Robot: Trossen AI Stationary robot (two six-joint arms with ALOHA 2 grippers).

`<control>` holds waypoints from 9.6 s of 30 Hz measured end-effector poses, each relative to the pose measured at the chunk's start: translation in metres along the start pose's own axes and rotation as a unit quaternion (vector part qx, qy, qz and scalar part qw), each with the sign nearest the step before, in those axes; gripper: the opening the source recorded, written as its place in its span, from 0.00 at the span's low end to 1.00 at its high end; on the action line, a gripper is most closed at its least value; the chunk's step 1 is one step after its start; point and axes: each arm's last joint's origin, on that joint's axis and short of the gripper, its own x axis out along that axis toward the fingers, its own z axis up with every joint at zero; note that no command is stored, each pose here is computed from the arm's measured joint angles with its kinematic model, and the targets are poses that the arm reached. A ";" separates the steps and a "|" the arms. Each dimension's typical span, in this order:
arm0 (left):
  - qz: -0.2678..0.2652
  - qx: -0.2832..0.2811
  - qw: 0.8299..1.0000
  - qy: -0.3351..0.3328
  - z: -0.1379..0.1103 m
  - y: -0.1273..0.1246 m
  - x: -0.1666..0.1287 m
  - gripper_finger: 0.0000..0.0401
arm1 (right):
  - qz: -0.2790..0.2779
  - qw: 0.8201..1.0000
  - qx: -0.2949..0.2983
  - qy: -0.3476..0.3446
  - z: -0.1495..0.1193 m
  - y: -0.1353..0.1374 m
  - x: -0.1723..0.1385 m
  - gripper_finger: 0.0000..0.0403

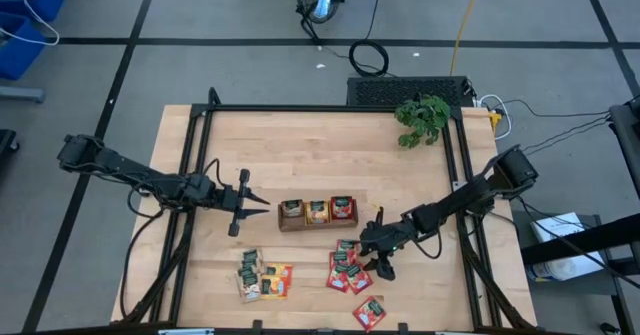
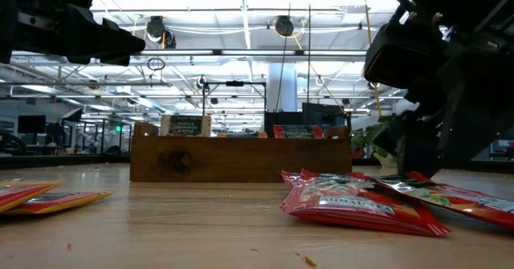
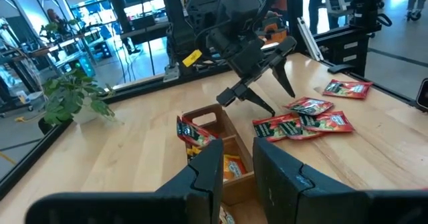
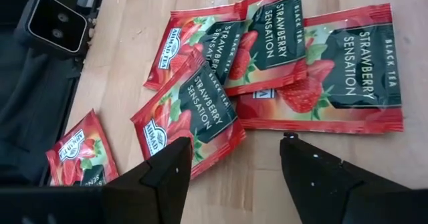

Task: Pick & Place Tea
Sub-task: Put the red tea bag into the right section of the wooden organizer, then put the yellow tea bag into the middle section of the wooden organizer

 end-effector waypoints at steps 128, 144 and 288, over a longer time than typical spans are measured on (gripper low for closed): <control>0.042 -0.015 0.999 -0.012 0.003 0.003 0.000 0.22 | -0.232 0.936 -0.151 -0.219 0.052 -0.040 -0.091 0.00; 0.042 -0.018 0.999 -0.012 0.003 0.003 0.000 0.22 | -0.226 0.942 -0.143 -0.201 0.047 -0.053 -0.066 0.00; 0.011 -0.149 0.879 0.453 0.006 -0.227 0.103 0.22 | 0.009 0.974 -0.194 -0.117 0.135 -0.010 0.144 0.42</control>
